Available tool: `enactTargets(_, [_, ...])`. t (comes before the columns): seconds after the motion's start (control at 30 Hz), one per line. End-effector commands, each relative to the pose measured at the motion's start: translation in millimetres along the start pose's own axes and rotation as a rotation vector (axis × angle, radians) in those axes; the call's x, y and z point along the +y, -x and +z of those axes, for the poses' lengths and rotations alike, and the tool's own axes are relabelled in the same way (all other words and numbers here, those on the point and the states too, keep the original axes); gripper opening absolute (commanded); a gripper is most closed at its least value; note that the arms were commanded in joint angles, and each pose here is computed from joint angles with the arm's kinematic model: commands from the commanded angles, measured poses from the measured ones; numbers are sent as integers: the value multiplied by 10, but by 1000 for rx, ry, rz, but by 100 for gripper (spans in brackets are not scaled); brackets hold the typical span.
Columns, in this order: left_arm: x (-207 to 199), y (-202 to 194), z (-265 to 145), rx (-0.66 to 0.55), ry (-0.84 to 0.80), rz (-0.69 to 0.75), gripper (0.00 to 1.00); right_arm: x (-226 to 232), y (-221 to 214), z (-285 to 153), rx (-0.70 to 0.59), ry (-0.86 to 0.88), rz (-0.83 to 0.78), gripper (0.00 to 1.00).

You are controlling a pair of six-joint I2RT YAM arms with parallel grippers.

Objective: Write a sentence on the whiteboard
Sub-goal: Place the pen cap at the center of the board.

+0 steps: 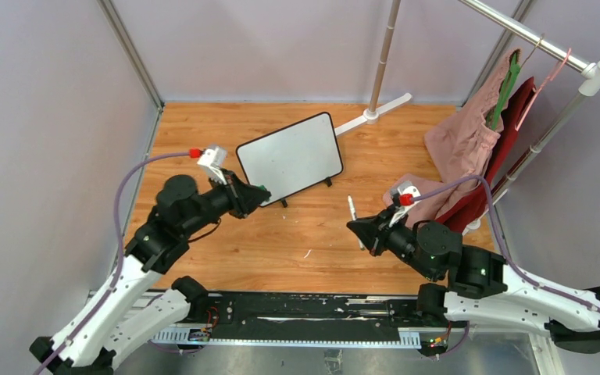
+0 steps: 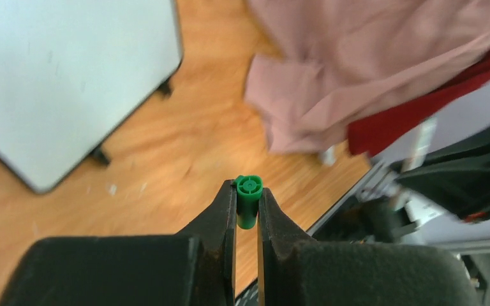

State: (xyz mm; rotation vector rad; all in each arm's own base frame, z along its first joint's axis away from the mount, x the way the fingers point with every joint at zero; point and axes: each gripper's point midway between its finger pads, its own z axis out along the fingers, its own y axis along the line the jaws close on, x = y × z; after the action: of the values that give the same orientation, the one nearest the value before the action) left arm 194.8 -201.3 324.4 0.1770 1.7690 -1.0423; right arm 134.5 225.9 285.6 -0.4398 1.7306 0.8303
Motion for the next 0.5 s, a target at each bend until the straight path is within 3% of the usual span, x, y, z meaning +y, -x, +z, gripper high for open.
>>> enactTargets(0.0, [538, -829, 90, 272, 181, -18, 0, -574, -207, -185, 58, -240, -96, 0])
enactTargets(0.2, [621, -1363, 290, 432, 321, 113, 0, -688, -496, -142, 129, -291, -119, 0])
enactTargets(0.47, [962, -2059, 531, 554, 465, 29, 0, -675, -726, -82, 193, -283, -121, 0])
